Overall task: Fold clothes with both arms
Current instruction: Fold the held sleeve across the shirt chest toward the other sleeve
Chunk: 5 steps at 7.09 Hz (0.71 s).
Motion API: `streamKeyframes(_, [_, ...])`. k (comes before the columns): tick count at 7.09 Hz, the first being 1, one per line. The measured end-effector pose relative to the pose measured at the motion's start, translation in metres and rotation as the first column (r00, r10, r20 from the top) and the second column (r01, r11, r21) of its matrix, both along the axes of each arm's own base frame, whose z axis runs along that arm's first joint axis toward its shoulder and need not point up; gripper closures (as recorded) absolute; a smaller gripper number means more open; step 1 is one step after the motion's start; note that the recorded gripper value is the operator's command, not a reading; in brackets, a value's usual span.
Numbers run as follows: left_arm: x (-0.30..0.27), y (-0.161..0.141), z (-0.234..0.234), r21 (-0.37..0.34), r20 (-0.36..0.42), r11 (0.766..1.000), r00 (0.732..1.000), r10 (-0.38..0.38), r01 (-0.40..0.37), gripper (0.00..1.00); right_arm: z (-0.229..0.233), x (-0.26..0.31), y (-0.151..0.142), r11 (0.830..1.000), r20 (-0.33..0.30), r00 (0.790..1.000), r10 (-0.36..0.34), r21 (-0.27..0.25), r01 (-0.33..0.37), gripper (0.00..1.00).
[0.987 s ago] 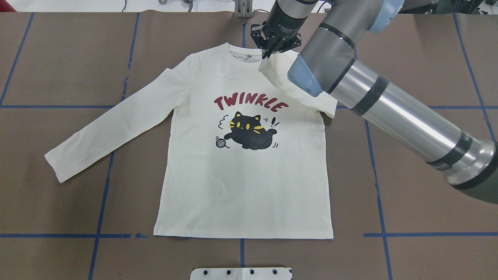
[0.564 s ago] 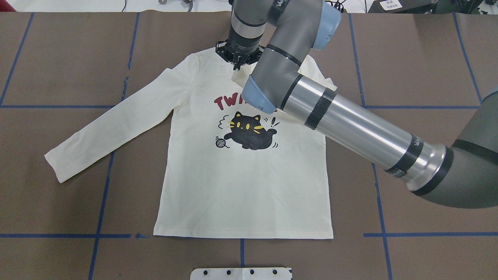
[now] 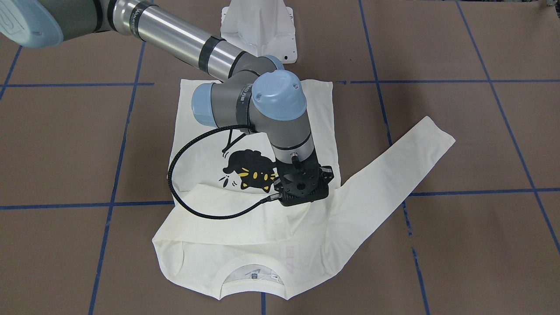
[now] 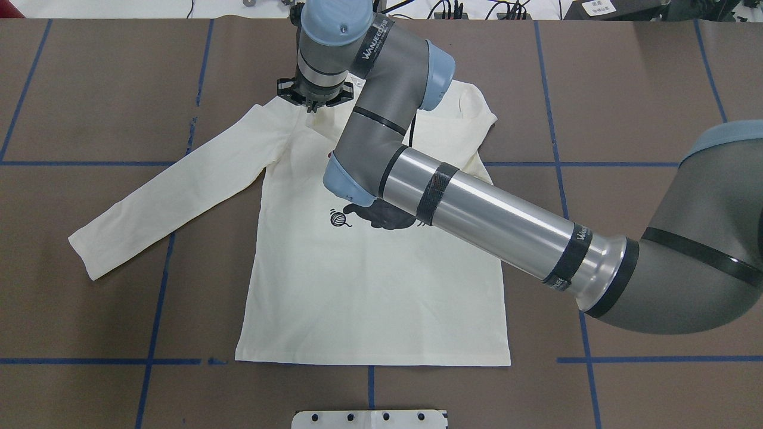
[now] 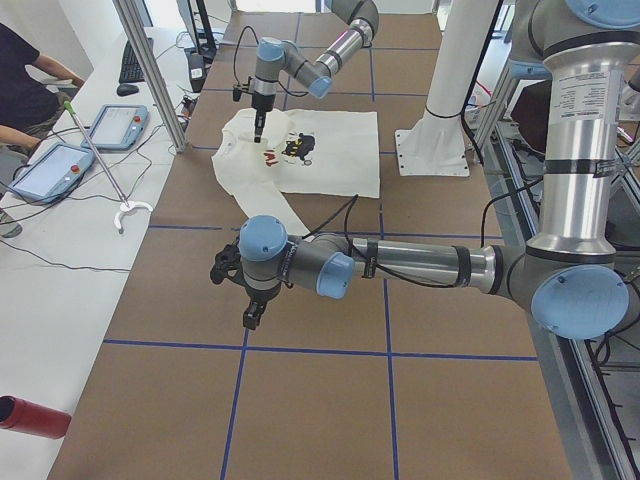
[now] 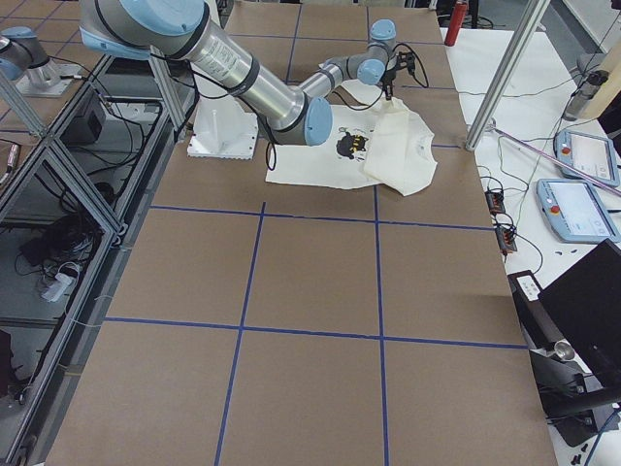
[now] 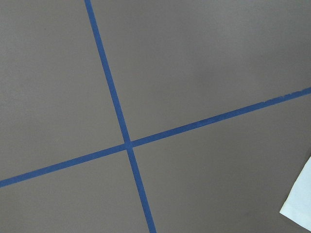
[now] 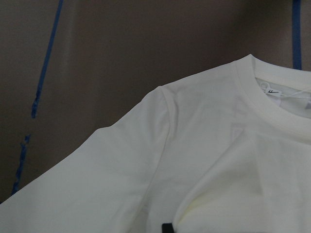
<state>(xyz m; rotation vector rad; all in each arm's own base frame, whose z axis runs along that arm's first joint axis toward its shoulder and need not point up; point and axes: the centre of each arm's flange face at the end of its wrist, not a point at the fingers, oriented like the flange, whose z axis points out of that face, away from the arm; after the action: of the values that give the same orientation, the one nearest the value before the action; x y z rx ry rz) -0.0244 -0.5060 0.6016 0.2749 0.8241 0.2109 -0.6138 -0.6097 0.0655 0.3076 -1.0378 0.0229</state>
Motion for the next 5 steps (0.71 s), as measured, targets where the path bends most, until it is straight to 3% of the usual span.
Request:
streamKeyframes(1, [0.0,0.0,-0.001,-0.001,-0.001,1.0,1.0,-0.002,0.002,0.01,-0.008,-0.01,0.009,0.999,0.038,0.999,-0.008,0.035,0.007,0.01])
streamKeyframes(3, [0.0,-0.001,-0.002,-0.001,-0.002,1.0,1.0,-0.005,0.005,0.01,-0.014,-0.033,0.03,0.996,0.08,0.997,-0.007,0.094,-0.001,0.0])
streamKeyframes(5, [0.0,-0.002,-0.002,0.001,-0.002,1.0,1.0,-0.005,0.005,0.01,-0.015,-0.039,0.036,0.995,0.085,0.996,0.002,0.101,-0.011,0.0])
